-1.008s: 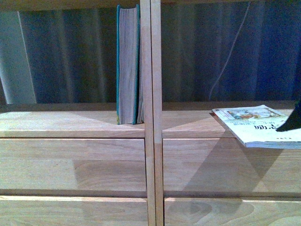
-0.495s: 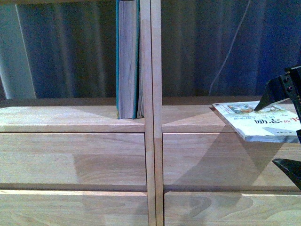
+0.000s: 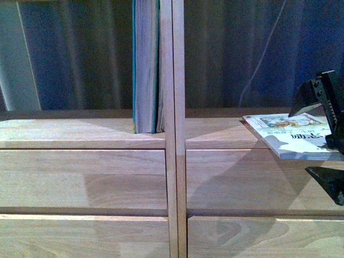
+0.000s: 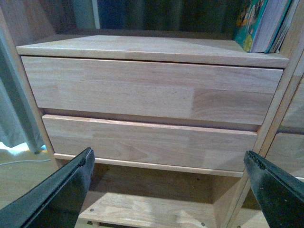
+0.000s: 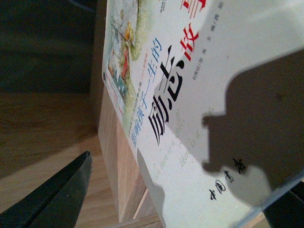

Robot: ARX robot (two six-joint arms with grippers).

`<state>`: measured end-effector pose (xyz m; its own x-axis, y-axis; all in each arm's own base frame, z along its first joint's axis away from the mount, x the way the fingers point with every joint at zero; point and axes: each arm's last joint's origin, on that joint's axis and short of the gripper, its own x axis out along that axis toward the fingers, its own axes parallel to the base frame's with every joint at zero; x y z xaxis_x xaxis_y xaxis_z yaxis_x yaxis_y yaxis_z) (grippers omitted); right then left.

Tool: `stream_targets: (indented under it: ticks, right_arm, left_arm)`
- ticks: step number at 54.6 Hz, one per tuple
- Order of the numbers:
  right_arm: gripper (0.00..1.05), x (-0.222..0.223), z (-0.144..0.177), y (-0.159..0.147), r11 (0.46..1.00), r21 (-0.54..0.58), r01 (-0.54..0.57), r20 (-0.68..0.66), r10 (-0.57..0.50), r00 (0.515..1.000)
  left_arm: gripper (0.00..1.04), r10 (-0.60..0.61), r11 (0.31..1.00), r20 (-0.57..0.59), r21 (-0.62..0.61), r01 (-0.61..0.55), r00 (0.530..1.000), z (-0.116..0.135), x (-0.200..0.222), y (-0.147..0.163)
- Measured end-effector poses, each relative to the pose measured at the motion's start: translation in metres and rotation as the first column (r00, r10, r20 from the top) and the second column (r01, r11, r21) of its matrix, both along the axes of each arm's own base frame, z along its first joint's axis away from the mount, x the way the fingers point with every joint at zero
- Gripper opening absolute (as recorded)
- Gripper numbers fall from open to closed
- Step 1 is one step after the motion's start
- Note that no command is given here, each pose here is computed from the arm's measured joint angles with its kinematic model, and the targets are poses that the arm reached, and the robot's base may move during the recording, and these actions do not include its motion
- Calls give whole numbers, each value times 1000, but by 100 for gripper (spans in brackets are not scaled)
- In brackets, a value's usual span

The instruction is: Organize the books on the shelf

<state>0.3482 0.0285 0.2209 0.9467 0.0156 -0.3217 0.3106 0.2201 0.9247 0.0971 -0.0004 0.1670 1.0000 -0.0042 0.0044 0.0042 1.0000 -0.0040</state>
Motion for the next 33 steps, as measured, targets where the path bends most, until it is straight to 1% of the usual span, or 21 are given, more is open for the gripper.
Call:
stream_targets:
  ticks: [1, 2, 7, 8, 10, 11, 12, 14, 18, 24, 26, 33]
  right_arm:
    - [93, 1, 1, 0, 1000, 0, 1, 2, -1, 1000]
    - [92, 1, 1, 0, 1000, 0, 1, 1, -1, 1000]
    - [79, 4, 1, -1, 1000, -4, 13, -3, -13, 1000]
    - [75, 4, 1, -2, 1000, -5, 16, -4, -16, 1000]
    - [71, 5, 0, -2, 1000, -6, 18, -5, -18, 1000]
    - [67, 5, 0, -3, 1000, -6, 20, -7, -20, 1000]
    - [66, 5, 0, -3, 1000, -6, 20, -8, -20, 1000]
    - [61, 5, -1, -3, 1000, -7, 23, -10, -23, 1000]
    - [48, 6, -2, -3, 1000, -12, 28, -14, -28, 999]
    - [33, 6, -3, -4, 999, -16, 36, -18, -36, 999]
    - [27, 6, -3, -4, 999, -18, 40, -18, -40, 999]
    - [9, 6, -2, -4, 999, -22, 42, -13, -42, 999]
  left_arm:
    - [97, 0, 1000, 0, 0, 0, 1000, 0, 0, 0]
    - [97, 0, 1000, 0, 0, 0, 1000, 0, 0, 0]
    - [97, 0, 1000, 0, 0, 0, 1000, 0, 0, 0]
    - [97, 0, 1000, 0, 0, 0, 1000, 0, 0, 0]
    - [97, 0, 1000, 0, 0, 0, 1000, 0, 0, 0]
    - [97, 0, 1000, 0, 0, 0, 1000, 0, 0, 0]
    - [97, 0, 1000, 0, 0, 0, 1000, 0, 0, 0]
    - [97, 0, 1000, 0, 0, 0, 1000, 0, 0, 0]
    - [97, 0, 1000, 0, 0, 0, 1000, 0, 0, 0]
    - [97, 0, 1000, 0, 0, 0, 1000, 0, 0, 0]
    - [97, 0, 1000, 0, 0, 0, 1000, 0, 0, 0]
    - [97, 0, 1000, 0, 0, 0, 1000, 0, 0, 0]
